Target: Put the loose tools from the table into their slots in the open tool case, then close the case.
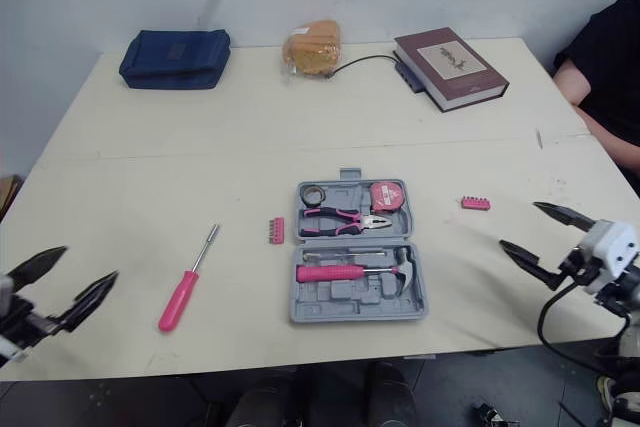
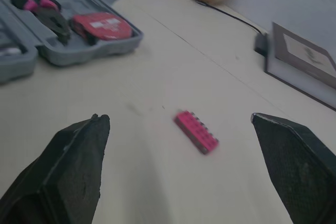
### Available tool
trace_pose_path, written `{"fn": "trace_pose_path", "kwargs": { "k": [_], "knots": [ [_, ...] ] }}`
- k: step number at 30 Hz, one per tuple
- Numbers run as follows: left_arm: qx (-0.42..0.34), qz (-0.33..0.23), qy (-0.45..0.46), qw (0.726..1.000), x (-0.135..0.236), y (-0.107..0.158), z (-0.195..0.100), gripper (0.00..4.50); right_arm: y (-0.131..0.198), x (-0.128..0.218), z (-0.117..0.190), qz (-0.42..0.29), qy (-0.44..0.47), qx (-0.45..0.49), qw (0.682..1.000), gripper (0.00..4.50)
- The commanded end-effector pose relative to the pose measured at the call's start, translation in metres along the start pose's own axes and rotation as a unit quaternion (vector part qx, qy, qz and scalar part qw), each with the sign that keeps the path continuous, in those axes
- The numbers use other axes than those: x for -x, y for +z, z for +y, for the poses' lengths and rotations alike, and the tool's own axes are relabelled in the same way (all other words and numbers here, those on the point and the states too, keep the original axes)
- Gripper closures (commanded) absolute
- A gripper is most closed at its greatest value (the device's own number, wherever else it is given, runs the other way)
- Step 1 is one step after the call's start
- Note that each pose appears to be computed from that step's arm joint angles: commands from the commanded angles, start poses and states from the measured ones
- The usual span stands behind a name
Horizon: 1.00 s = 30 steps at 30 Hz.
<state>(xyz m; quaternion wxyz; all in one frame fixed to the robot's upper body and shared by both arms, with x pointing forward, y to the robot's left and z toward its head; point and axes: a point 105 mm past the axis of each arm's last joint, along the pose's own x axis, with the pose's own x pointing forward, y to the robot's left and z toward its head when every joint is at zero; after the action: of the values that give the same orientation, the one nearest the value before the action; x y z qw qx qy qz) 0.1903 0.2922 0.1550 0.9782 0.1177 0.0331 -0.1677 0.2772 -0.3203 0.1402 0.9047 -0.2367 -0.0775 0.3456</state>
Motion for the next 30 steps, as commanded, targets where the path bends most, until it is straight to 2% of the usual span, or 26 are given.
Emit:
{"fn": "trace_pose_path", "kwargs": {
  "k": [1, 6, 9, 13, 22, 30],
  "knots": [
    [0.005, -0.007, 0.004, 1.000, -0.020, 0.013, -0.012, 0.03, 0.024, -0.013, 0.000, -0.048, 0.012, 0.012, 0.999, 0.00],
    [0.025, 0.008, -0.056, 0.998, -0.052, 0.017, -0.062, 0.03, 0.039, -0.031, 0.015, -0.080, 0.047, 0.006, 0.996, 0.00],
    [0.041, 0.001, -0.045, 0.998, -0.070, 0.023, -0.075, 0.03, 0.042, -0.037, 0.023, -0.085, 0.066, 0.003, 0.994, 0.00],
    [0.053, 0.026, -0.058, 0.997, -0.097, 0.015, -0.105, 0.03, 0.048, -0.042, 0.030, -0.098, 0.086, -0.001, 0.991, 0.00],
    [0.054, 0.051, -0.017, 0.997, -0.145, -0.001, -0.124, 0.03, 0.057, -0.047, 0.043, -0.109, 0.115, 0.007, 0.987, 0.00],
    [0.075, 0.056, -0.043, 0.995, -0.161, -0.007, -0.140, 0.03, 0.058, -0.043, 0.043, -0.109, 0.109, 0.009, 0.988, 0.00]
  ]
}}
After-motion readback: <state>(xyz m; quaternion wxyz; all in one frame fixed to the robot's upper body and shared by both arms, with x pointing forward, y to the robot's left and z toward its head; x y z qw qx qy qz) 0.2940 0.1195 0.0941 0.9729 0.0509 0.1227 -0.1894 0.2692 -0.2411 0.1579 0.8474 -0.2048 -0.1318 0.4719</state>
